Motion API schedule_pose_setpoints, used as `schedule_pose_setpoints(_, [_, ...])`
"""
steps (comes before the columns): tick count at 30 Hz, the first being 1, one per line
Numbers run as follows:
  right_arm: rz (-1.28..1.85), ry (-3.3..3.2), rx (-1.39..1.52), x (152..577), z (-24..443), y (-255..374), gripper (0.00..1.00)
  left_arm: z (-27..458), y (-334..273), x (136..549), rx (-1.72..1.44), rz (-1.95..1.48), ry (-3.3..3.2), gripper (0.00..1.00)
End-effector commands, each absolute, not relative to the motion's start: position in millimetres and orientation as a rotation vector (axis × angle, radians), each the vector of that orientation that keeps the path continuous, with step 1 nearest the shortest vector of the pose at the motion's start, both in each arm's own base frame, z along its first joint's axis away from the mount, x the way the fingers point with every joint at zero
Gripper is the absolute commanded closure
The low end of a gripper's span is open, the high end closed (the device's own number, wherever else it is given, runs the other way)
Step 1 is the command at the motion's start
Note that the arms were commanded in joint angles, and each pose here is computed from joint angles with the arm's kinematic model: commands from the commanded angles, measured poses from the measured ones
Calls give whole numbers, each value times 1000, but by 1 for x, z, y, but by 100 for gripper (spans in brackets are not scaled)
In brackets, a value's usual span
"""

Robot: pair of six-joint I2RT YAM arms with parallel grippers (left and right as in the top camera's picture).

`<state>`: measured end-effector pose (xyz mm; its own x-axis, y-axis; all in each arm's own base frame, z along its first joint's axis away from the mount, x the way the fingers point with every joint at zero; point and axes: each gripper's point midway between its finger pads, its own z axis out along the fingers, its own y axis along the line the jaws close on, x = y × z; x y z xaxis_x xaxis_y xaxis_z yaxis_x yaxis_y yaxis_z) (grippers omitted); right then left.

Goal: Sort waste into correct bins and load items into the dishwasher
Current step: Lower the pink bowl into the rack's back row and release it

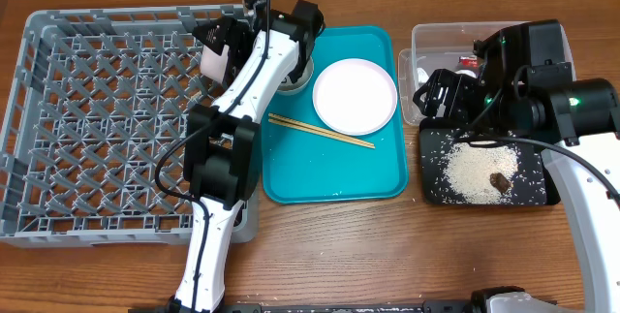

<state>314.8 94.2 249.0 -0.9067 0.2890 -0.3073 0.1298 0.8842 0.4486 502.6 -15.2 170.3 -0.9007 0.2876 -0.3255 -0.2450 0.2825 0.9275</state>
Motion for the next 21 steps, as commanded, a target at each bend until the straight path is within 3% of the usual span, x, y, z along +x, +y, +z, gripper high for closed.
schedule_pose_setpoints(1, [586, 2679, 305, 317, 248, 92, 0, 180, -28, 500, 8, 1478, 2230, 23])
schedule_pose_setpoints(6, [587, 2679, 305, 317, 248, 92, 0, 203, -40, 486, -10, 1223, 2404, 0])
schedule_pose_setpoints(12, [586, 2679, 305, 317, 248, 92, 0, 221, -63, 468, 28, 930, 2553, 0])
schedule_pose_setpoints(21, [586, 2679, 305, 317, 248, 92, 0, 191, -155, 450, 255, 173, 2808, 0])
